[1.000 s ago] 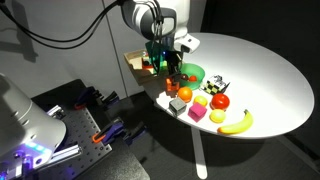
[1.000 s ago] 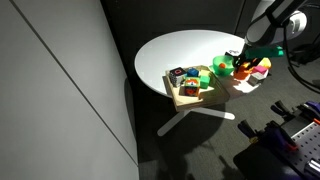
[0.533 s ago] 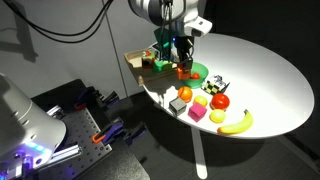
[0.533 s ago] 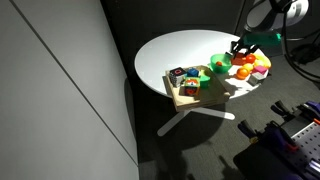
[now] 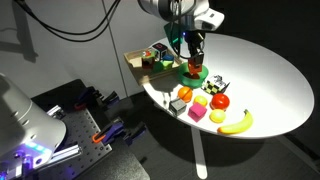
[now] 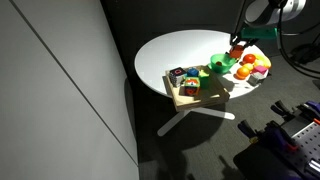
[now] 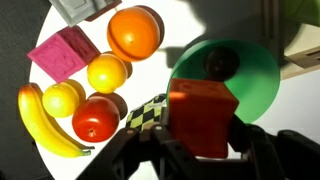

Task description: Pick up the orange block and put it in the green bowl

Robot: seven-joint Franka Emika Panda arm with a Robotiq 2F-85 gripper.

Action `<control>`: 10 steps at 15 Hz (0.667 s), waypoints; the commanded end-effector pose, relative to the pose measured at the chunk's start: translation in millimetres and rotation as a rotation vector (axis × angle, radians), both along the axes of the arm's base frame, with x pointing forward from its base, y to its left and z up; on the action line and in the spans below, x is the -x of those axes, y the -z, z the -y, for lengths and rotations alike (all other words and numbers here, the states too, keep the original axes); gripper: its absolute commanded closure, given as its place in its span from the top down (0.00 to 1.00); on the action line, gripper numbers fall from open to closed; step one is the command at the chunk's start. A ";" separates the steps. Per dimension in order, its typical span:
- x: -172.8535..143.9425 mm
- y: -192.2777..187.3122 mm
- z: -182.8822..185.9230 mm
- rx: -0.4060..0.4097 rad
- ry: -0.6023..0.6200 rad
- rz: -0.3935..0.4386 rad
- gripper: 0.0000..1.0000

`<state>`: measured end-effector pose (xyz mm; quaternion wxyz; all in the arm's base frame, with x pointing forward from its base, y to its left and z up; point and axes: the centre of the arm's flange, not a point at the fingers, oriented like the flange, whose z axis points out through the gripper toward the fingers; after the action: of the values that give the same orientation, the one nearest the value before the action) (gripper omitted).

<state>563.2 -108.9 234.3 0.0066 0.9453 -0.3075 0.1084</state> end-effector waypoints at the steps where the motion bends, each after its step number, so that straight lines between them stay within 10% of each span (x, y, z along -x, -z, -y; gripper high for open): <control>1: -17.0 7.1 3.5 0.009 0.037 0.048 0.28; 2: -17.3 7.9 3.3 0.010 0.038 0.053 0.78; 10: 8.5 -15.7 -0.9 -0.049 0.002 0.050 1.00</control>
<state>571.0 -107.9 227.9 -0.0021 0.9398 -0.3160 0.1297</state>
